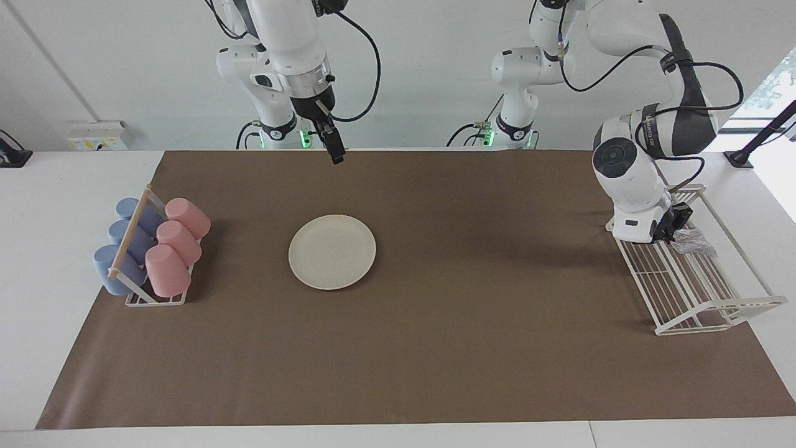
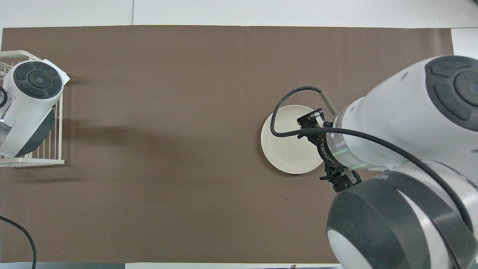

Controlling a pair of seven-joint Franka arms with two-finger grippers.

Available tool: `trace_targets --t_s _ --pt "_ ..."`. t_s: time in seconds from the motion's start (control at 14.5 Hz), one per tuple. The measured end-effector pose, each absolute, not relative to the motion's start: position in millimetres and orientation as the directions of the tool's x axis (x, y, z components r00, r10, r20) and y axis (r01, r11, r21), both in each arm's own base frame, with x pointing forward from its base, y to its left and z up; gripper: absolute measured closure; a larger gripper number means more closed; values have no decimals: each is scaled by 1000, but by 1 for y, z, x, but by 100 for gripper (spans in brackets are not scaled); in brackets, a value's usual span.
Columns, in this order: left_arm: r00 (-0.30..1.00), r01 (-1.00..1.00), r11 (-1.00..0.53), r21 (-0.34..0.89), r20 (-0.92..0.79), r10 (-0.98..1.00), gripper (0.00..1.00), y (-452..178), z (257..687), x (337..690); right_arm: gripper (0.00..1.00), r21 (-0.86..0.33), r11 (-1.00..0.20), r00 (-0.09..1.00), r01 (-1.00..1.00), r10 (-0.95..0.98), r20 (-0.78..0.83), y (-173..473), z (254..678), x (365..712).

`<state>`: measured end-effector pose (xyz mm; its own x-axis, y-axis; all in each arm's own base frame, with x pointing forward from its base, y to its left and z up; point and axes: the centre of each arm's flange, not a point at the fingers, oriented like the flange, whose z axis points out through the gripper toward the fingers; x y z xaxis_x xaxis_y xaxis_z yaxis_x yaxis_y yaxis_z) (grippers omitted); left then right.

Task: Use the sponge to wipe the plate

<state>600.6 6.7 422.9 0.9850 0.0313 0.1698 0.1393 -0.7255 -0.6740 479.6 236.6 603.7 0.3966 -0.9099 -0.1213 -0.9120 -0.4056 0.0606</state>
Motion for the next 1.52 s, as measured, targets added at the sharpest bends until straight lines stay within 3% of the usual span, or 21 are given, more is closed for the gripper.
trace_targets --t_s 0.28,0.55,0.76,1.04,1.52 --pt "982 150 -726 -671 186 31 97 6 431 604 0 50 -269 256 -962 -949 -182 245 600 478" --pt "964 246 -767 -593 234 129 97 1 478 614 0 67 -225 208 -972 -957 -201 247 596 474" --pt "939 339 -843 -418 205 276 97 -14 530 614 0 71 -225 208 -972 -958 -197 246 594 471" --pt "906 424 -902 -84 48 422 97 -40 586 601 0 39 -263 255 -964 -956 -144 261 592 464" --pt "878 477 -773 418 -250 407 97 -44 618 593 0 69 -286 283 -956 -957 -58 319 592 483"
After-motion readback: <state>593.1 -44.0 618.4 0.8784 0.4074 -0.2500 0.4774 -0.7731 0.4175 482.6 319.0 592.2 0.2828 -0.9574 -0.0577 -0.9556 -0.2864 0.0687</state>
